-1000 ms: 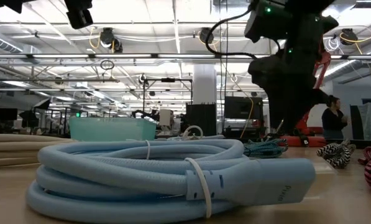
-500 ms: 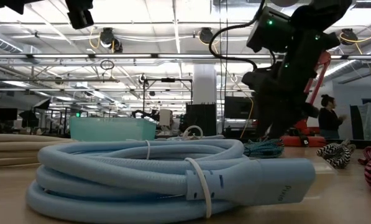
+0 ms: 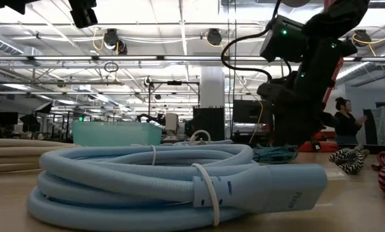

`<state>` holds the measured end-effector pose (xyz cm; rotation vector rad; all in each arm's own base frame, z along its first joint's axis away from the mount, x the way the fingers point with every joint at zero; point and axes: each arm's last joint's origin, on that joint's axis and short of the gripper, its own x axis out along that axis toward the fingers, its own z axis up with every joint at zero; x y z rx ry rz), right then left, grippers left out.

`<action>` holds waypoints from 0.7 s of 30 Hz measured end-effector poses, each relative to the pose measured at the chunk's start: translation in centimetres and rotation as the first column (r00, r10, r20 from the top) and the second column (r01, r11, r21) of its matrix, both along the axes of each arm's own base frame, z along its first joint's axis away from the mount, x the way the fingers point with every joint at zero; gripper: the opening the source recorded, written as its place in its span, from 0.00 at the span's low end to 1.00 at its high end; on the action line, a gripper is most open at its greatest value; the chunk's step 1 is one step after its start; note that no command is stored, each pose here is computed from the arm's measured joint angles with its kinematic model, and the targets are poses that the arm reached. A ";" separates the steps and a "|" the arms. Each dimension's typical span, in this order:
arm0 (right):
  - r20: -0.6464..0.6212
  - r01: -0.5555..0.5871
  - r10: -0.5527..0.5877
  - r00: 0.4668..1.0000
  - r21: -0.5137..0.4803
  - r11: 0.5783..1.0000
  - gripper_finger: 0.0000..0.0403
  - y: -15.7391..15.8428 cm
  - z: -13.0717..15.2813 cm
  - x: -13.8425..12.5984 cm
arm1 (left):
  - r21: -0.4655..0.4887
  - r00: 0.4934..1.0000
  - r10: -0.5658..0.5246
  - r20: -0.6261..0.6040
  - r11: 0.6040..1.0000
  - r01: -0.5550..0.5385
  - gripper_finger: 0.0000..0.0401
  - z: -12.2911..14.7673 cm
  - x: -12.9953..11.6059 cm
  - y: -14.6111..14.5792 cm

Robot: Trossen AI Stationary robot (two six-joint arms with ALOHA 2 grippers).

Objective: Pick & Place USB Port
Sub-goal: Put the top blue USB cable into the blue bin

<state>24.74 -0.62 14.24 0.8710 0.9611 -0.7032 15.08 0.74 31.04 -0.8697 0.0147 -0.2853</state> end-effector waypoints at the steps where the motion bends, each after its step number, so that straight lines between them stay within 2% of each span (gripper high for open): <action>1: -0.001 0.007 -0.007 1.000 0.007 1.000 0.41 0.0 -0.1 -0.1 | 0.000 1.000 0.000 0.000 1.000 0.000 0.61 0.0 0.0 0.0; 4: -0.004 0.029 -0.029 1.000 0.030 0.999 0.39 0.0 -0.3 -0.2 | 0.003 1.000 0.001 0.001 1.000 -0.001 0.61 0.0 0.0 0.0; 6: -0.014 0.037 -0.037 0.999 0.033 0.999 0.35 0.0 -0.6 -0.2 | 0.003 1.000 0.002 0.001 1.000 -0.002 0.61 0.0 0.0 0.0; 10: -0.014 0.022 -0.021 1.000 0.064 0.998 0.17 0.1 -1.0 0.0 | 0.003 1.000 0.005 0.001 1.000 -0.005 0.61 0.0 0.0 0.0; 12: 0.019 0.000 -0.002 1.000 0.078 0.997 0.07 0.2 -1.1 0.5 | 0.004 1.000 0.009 0.001 1.000 -0.009 0.61 0.0 0.0 0.0; 13: 0.042 -0.008 0.004 0.999 0.080 0.997 0.04 0.2 -1.1 0.7 | 0.004 1.000 0.011 0.002 1.000 -0.011 0.61 0.0 0.0 0.0; 17: 0.131 0.006 -0.019 0.991 0.094 0.996 0.04 0.2 -0.3 1.7 | 0.003 0.999 0.040 0.016 0.999 -0.040 0.61 0.1 0.0 0.1; 21: 0.318 -0.042 0.021 0.948 0.057 0.997 0.03 0.2 3.5 3.8 | 0.006 0.996 0.046 0.075 0.999 -0.046 0.61 0.7 -0.1 0.1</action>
